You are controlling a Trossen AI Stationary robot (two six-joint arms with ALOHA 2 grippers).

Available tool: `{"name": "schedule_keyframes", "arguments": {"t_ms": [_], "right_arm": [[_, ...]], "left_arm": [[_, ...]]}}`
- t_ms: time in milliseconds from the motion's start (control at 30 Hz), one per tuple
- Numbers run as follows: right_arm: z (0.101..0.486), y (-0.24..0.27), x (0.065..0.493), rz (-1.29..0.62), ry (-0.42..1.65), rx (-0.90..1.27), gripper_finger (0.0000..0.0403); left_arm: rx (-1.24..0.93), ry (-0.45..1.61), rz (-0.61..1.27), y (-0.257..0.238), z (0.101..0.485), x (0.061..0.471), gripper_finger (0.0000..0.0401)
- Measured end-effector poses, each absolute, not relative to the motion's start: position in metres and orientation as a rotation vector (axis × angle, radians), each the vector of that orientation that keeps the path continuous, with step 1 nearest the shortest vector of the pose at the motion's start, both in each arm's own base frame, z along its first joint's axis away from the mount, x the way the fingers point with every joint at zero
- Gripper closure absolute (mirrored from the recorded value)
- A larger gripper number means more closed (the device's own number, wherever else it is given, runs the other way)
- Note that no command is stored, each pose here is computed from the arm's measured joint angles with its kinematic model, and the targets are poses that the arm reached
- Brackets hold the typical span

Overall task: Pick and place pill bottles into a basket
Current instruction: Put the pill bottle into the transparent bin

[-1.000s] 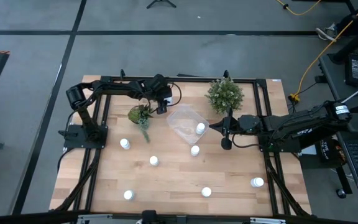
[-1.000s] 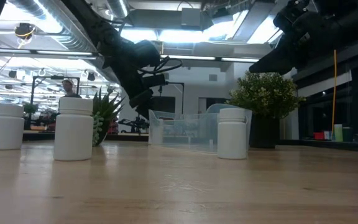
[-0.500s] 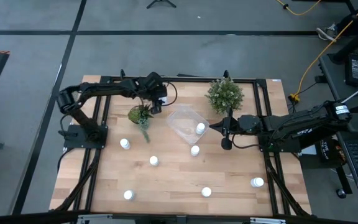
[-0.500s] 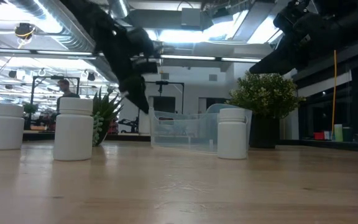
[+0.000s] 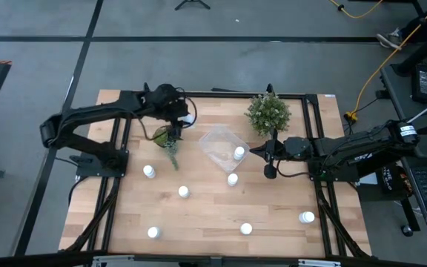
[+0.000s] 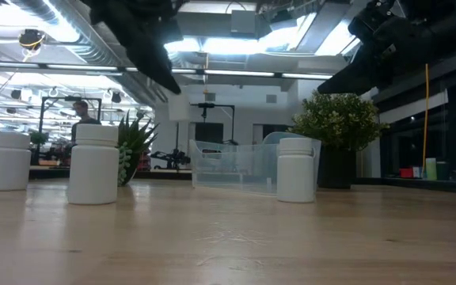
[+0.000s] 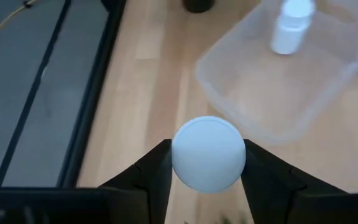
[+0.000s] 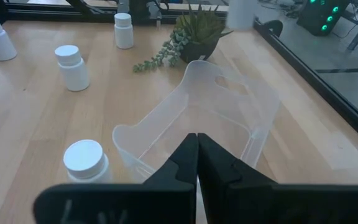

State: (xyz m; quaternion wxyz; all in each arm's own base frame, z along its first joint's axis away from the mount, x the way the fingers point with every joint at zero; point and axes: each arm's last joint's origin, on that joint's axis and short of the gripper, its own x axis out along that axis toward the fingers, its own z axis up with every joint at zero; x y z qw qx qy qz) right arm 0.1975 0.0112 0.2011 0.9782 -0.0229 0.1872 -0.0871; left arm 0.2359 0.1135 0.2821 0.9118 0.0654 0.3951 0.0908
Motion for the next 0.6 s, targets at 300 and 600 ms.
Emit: {"name": "schedule_keyframes", "arguments": {"t_ms": [300,600], "right_arm": [[0.202,0.011,0.198,-0.175,0.37,-0.045,0.0394],[0.202,0.011,0.198,-0.176,0.366,-0.044,0.0394]], "left_arm": [[0.193,0.796,0.052,0.074,0.292,0.236,0.0247],[0.179,0.733,-0.07,0.051,0.284,0.245,0.0247]]}}
